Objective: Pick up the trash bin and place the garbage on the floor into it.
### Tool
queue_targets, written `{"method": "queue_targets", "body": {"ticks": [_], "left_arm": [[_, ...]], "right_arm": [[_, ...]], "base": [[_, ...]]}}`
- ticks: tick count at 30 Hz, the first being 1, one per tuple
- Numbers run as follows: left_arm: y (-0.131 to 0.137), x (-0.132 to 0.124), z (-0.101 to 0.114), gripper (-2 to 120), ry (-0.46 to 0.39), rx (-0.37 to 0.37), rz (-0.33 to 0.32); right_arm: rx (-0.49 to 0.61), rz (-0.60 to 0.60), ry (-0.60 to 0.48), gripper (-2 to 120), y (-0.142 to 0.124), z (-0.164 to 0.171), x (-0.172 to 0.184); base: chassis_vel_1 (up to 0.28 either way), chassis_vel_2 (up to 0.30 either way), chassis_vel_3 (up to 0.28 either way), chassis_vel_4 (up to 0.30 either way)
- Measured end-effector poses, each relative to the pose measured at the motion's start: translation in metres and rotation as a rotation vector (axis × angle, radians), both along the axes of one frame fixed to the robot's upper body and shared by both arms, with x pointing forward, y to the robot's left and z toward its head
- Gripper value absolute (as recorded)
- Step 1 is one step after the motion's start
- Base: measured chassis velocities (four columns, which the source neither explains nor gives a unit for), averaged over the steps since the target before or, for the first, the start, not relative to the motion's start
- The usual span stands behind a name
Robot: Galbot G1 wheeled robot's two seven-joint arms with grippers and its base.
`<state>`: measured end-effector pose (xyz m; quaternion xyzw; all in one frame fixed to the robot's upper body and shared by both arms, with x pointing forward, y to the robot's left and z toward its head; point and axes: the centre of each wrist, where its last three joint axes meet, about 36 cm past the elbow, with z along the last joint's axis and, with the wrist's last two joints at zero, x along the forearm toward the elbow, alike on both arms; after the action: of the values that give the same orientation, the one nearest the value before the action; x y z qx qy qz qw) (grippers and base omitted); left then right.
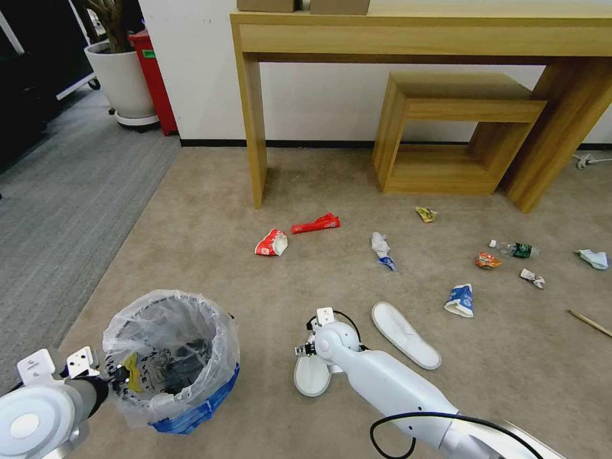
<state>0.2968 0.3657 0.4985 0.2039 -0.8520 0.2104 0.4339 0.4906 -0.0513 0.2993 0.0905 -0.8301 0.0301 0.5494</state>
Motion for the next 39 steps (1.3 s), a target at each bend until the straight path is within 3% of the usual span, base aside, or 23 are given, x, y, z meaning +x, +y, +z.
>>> {"method": "queue_targets", "body": {"ticks": [15, 22, 30, 39], "left_arm": [[-0.001, -0.001, -0.002, 0, 0.002, 0.000, 0.002], [-0.003, -0.003, -0.002, 0, 0.002, -0.002, 0.001], [-0.004, -0.003, -0.001, 0, 0.000, 0.004, -0.003], [-0.004, 0.001, 0.003, 0, -0.012, 0.006, -0.013]], "right_arm": [[-0.004, -0.016, 0.024, 99, 0.001, -0.023, -0.013], [0.002, -0.011, 0.033, 78, 0.006, -0.029, -0.013], [0.000, -0.021, 0.025, 43, 0.008, -0.034, -0.013], [0.005, -0.036, 0.020, 15, 0.004, -0.034, -0.014]], "base": [[0.000, 0.000, 0.000, 0.000], [0.000, 0.000, 0.000, 0.000], [0.000, 0.000, 0.000, 0.000], [0.000, 0.000, 0.000, 0.000]]}}
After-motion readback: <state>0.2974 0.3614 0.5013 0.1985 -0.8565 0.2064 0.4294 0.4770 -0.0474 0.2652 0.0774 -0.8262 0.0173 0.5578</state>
